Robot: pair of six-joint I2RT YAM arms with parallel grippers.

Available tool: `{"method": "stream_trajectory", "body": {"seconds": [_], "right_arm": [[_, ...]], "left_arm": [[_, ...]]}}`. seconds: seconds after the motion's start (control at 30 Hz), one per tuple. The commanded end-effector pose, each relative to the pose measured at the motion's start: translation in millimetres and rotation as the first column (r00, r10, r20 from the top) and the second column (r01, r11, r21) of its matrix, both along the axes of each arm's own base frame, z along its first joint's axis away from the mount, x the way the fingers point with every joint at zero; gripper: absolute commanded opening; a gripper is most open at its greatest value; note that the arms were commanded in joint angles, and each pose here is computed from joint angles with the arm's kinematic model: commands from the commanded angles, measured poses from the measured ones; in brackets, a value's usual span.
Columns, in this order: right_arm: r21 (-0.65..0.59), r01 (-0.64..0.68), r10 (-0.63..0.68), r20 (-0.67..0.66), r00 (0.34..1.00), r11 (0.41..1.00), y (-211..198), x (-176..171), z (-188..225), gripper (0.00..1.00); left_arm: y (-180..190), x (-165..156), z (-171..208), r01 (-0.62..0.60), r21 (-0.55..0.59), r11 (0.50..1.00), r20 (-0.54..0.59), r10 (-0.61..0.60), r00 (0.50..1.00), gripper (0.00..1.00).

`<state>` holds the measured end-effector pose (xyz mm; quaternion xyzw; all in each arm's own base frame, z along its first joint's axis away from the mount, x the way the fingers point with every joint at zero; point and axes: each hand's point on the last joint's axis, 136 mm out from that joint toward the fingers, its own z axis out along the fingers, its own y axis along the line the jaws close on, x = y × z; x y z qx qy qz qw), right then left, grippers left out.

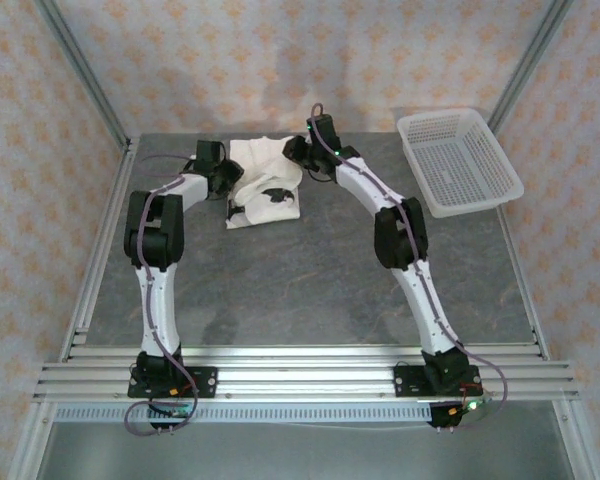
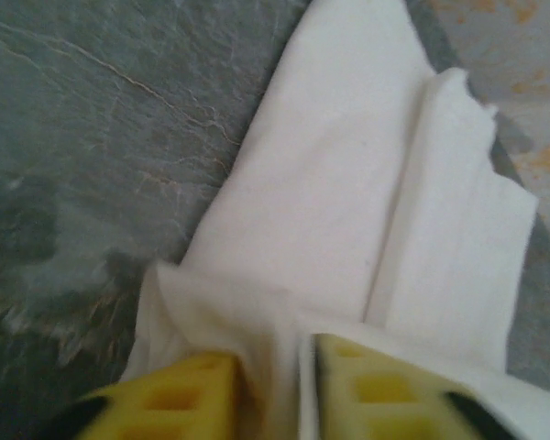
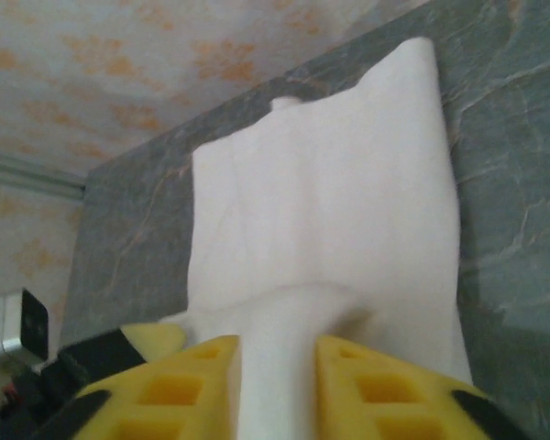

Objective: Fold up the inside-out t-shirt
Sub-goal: Fold the T-shirt at the top-center of the table, then move the T-shirt to the center of the table.

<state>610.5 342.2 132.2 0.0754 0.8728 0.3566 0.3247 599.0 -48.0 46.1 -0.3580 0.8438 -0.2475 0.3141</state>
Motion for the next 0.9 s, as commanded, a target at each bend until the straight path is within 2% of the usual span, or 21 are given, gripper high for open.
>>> {"method": "stream_trajectory", "body": {"seconds": [0.0, 0.07, 0.2, 0.3, 0.4, 0.57, 0.7, 0.87], "right_arm": [[-0.019, -0.020, 0.021, 0.046, 0.999, 1.000, -14, 9, 36, 0.47], [-0.023, -0.017, 0.018, 0.046, 0.999, 1.000, -26, 10, 49, 0.53], [-0.010, -0.025, 0.025, 0.001, 1.000, 1.000, -53, -9, 63, 0.55], [0.011, -0.030, 0.030, -0.003, 1.000, 0.999, -62, -43, 51, 0.55], [0.057, -0.036, 0.039, -0.041, 0.998, 0.998, -64, -85, 24, 0.55], [0.029, -0.113, 0.116, -0.122, 0.986, 0.993, -41, -140, -22, 0.54], [0.042, -0.156, 0.161, -0.175, 0.971, 0.987, -20, -155, -53, 0.53], [0.106, -0.167, 0.183, -0.169, 0.968, 0.980, 0, -150, -60, 0.53]], "left_arm": [[3, 25, 59, 0.040, -0.022, 0.999, 0.155, -0.036, 0.987, 0.55], [9, 21, 78, 0.044, -0.012, 0.999, 0.188, -0.041, 0.981, 0.64], [26, -15, 122, 0.032, 0.065, 0.997, 0.218, -0.045, 0.975, 0.66], [25, -56, 130, 0.047, 0.084, 0.995, 0.180, -0.062, 0.982, 0.66], [20, -96, 108, 0.066, 0.062, 0.996, 0.116, -0.072, 0.991, 0.63], [10, -148, 57, 0.100, 0.026, 0.995, -0.001, -0.100, 0.995, 0.61], [-2, -166, 30, 0.144, 0.006, 0.990, -0.054, -0.143, 0.988, 0.62], [-26, -164, 10, 0.209, -0.060, 0.976, -0.046, -0.212, 0.976, 0.63]]}}
